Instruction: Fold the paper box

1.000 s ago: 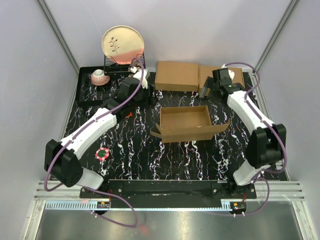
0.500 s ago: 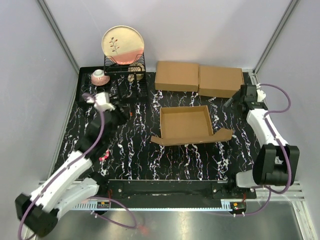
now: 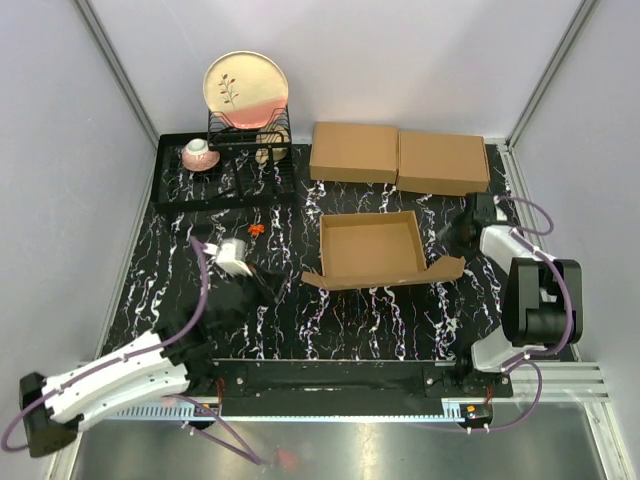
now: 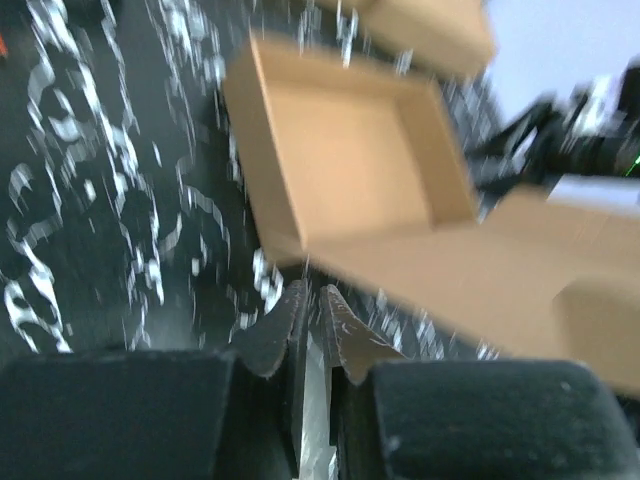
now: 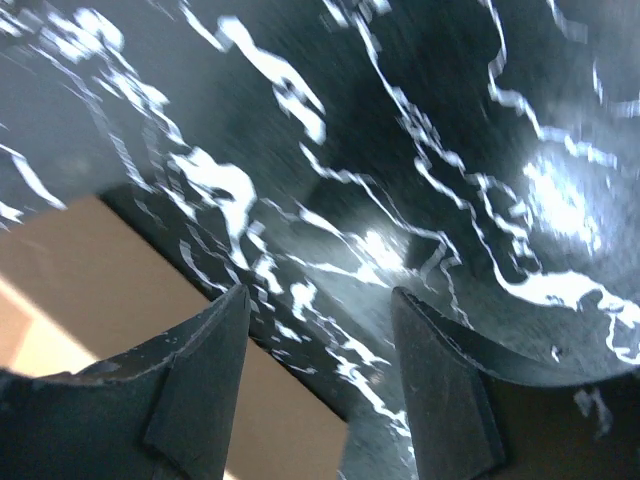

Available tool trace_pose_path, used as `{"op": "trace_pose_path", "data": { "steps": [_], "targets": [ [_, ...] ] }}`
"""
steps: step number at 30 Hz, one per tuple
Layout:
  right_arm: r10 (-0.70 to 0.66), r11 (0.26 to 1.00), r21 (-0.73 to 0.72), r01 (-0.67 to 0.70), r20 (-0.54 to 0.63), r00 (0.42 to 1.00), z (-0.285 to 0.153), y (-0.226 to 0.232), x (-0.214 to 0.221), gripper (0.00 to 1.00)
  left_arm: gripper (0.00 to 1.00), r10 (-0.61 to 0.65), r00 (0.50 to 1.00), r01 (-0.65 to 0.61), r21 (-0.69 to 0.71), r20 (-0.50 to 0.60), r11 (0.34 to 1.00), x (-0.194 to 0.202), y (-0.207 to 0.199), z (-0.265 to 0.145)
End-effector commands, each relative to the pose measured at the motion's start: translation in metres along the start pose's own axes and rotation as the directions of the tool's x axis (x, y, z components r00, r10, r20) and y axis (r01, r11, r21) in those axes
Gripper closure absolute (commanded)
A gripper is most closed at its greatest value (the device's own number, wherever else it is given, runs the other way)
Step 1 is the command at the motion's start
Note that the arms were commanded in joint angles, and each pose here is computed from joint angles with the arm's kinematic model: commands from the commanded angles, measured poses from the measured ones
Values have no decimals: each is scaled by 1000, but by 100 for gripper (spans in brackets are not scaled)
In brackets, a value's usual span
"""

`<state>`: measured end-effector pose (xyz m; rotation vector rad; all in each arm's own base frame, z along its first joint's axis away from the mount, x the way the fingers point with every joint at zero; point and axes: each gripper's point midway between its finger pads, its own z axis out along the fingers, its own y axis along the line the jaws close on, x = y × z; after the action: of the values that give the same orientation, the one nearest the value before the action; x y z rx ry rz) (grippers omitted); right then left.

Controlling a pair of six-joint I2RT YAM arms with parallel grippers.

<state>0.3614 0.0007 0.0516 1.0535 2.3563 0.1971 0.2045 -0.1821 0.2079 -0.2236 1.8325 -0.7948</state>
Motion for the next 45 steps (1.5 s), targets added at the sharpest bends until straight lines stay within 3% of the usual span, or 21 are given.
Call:
{"op": "trace_pose_path", "data": {
  "steps": [1,9,14,18,26,34,37,40,44,45],
  "targets": [
    [8,998,-61,-10,-32,999,-7,-2,26,36,88,-24,987,28,22,-160,999,68,-5,2],
    [-29,993,-119,11,-147,989,-5,-4,80,36,89,50,948,16,204,-315,979,128,-55,13],
    [-60,985,-171,28,-182,981,-14,10,107,35,80,87,956,-44,155,-279,987,135,-52,35],
    [-97,975,-216,55,-192,977,-30,20,127,35,76,79,969,-69,53,-235,996,119,-36,53],
    [-156,952,-293,90,-211,965,-57,32,159,35,74,-13,991,0,-96,-130,995,74,15,88],
    [-209,936,-315,158,-137,968,-80,29,154,35,72,3,1000,1,-177,19,984,12,45,93],
    [-196,941,-288,177,-38,980,-88,27,133,34,72,2,998,12,-220,65,975,-7,60,86],
    [-185,926,-303,224,150,971,-110,45,90,30,71,-3,994,32,-263,110,964,-26,72,75],
    [-230,908,-254,334,365,902,-128,79,33,25,70,10,987,42,-321,159,946,-50,76,57],
    [-285,878,-246,411,422,861,-131,102,17,24,69,19,986,36,-325,165,945,-55,75,54]
  ]
}}
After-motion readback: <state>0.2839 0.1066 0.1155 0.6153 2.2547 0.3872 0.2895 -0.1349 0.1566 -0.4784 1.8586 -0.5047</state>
